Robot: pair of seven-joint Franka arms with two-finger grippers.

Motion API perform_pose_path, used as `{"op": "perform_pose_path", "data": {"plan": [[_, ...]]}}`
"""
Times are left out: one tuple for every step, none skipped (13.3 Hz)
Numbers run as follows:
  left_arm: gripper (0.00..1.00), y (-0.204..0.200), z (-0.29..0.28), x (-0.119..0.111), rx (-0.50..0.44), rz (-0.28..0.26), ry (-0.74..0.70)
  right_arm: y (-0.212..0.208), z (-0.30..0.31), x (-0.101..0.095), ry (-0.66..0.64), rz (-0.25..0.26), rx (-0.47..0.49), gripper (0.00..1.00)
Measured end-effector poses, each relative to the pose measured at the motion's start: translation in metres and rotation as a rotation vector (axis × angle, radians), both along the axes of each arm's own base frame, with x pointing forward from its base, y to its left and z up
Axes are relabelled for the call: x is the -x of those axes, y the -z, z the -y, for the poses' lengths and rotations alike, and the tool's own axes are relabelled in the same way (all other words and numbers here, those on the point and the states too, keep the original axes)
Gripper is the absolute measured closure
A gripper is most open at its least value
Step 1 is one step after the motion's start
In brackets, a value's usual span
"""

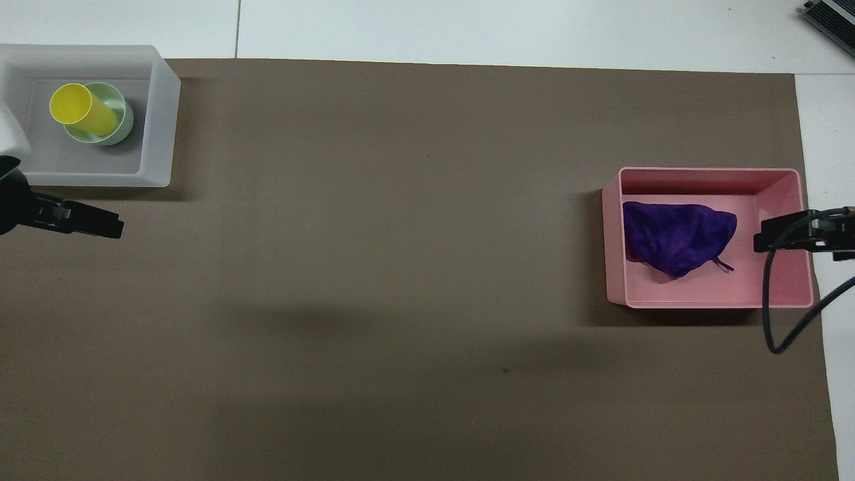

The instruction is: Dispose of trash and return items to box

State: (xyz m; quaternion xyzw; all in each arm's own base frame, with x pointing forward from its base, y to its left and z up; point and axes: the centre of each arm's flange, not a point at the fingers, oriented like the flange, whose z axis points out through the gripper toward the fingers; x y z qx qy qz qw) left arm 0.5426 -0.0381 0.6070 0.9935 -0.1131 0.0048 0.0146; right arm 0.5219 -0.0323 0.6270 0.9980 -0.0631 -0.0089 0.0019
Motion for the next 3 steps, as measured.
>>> {"op": "perform_pose_path", "data": {"plan": [[0.0,0.0002,-0.0008,0.0,0.0,0.0,-0.001,0.0,0.0,0.0,0.0,0.0,0.0,0.0],[0.0,0.0003,-0.0008,0.0,0.0,-0.001,-0.002,0.0,0.0,0.0,0.0,0.0,0.0,0.0],[0.0,0.0004,-0.0008,0.0,0.0,-0.001,-0.002,0.0,0.0001,0.0,0.0,0.0,0.0,0.0]]}}
